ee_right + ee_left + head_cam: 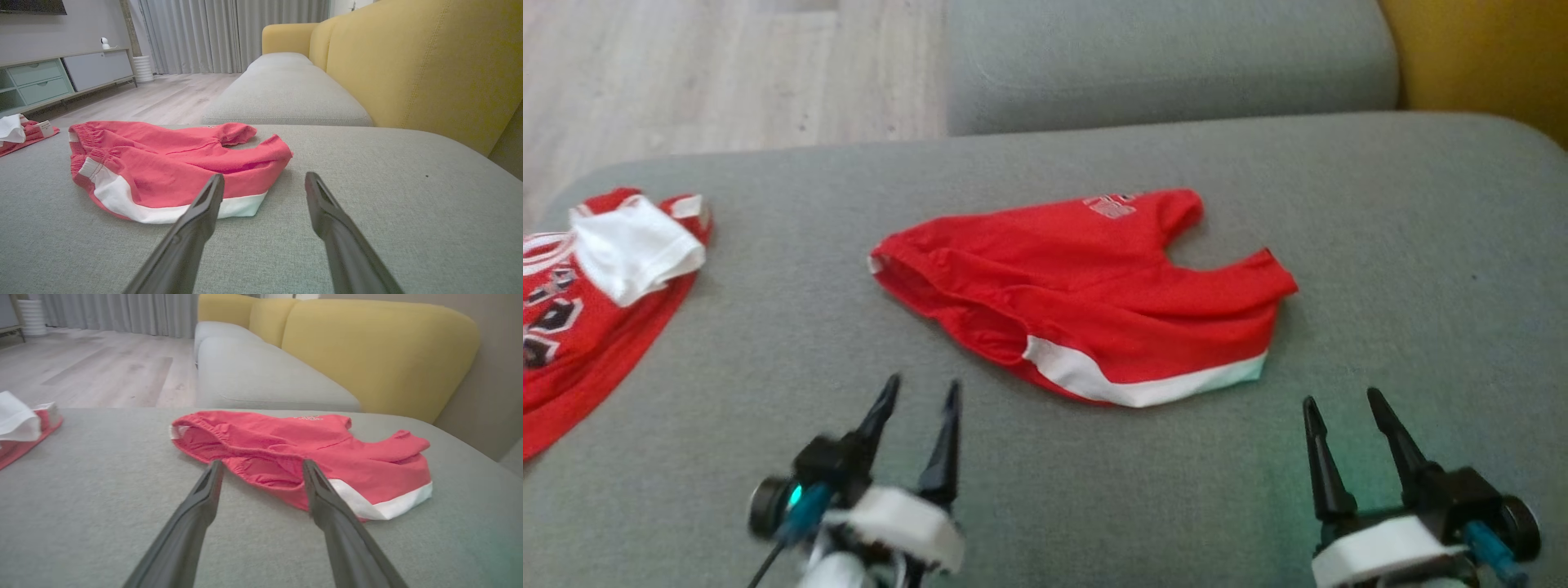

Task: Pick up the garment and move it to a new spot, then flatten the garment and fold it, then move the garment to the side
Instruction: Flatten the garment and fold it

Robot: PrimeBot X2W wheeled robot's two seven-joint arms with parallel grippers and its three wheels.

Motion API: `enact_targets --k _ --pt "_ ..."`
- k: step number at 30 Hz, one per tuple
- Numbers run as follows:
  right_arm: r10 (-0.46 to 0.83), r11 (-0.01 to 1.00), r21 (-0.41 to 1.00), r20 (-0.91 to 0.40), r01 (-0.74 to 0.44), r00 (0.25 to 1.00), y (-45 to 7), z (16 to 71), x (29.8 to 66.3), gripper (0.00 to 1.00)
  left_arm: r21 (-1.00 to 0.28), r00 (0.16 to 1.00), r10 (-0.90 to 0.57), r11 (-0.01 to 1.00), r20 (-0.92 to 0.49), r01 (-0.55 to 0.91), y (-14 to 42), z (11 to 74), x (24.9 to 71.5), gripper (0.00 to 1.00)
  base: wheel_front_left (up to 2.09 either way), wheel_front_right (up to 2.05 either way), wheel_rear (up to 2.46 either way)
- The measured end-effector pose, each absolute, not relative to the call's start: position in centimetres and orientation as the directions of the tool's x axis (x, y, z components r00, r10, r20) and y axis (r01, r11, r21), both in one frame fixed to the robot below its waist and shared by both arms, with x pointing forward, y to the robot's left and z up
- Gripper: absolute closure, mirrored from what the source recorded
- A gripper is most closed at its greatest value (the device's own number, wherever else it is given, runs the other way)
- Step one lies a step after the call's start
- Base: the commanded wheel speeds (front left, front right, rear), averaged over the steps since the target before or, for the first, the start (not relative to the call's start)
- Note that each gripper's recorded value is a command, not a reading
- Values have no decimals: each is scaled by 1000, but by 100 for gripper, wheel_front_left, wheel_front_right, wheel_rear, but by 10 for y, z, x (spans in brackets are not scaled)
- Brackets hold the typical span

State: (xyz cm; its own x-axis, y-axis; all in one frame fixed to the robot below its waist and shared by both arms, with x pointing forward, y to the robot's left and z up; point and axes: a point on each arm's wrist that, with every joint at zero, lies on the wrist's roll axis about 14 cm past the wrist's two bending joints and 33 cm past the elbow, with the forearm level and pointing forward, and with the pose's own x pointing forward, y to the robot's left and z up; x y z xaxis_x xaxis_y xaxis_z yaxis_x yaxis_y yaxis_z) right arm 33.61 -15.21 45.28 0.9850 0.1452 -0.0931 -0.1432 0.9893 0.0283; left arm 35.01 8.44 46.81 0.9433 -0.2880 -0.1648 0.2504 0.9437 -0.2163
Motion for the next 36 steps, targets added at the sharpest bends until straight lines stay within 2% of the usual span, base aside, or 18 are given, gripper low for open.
enact_targets --k 7,18,19,20,21,22,23,32,36 --pt "109 994 22 -95 -107 989 -163 453 348 0 -199 839 -475 879 -265 434 23 448 378 0 0 0 0" --pt "48 999 12 -131 -47 990 -182 443 353 0 -188 731 -548 833 -406 520 -8 405 409 0 0 0 0" --pt "43 999 12 -135 -42 990 -183 442 352 0 -189 723 -555 828 -411 528 -10 403 409 22 0 0 0" --pt "40 999 11 -137 -38 990 -185 441 351 0 -190 720 -557 826 -413 531 -11 402 410 53 0 0 0" --pt "37 999 11 -138 -36 990 -185 441 351 0 -194 719 -564 822 -405 536 -14 404 410 69 0 0 0" --pt "37 999 12 -137 -36 990 -185 441 351 0 -198 725 -567 821 -391 536 -16 407 410 93 0 0 0" --pt "37 999 12 -134 -36 990 -185 442 351 0 -202 732 -570 820 -374 535 -17 411 410 100 0 0 0" --pt "63 998 18 -110 -61 992 -178 448 351 0 -223 815 -532 844 -230 488 -5 448 405 100 0 0 0" --pt "91 996 23 -109 -89 990 -169 449 347 0 -229 857 -455 885 -242 405 22 444 391 100 0 0 0"
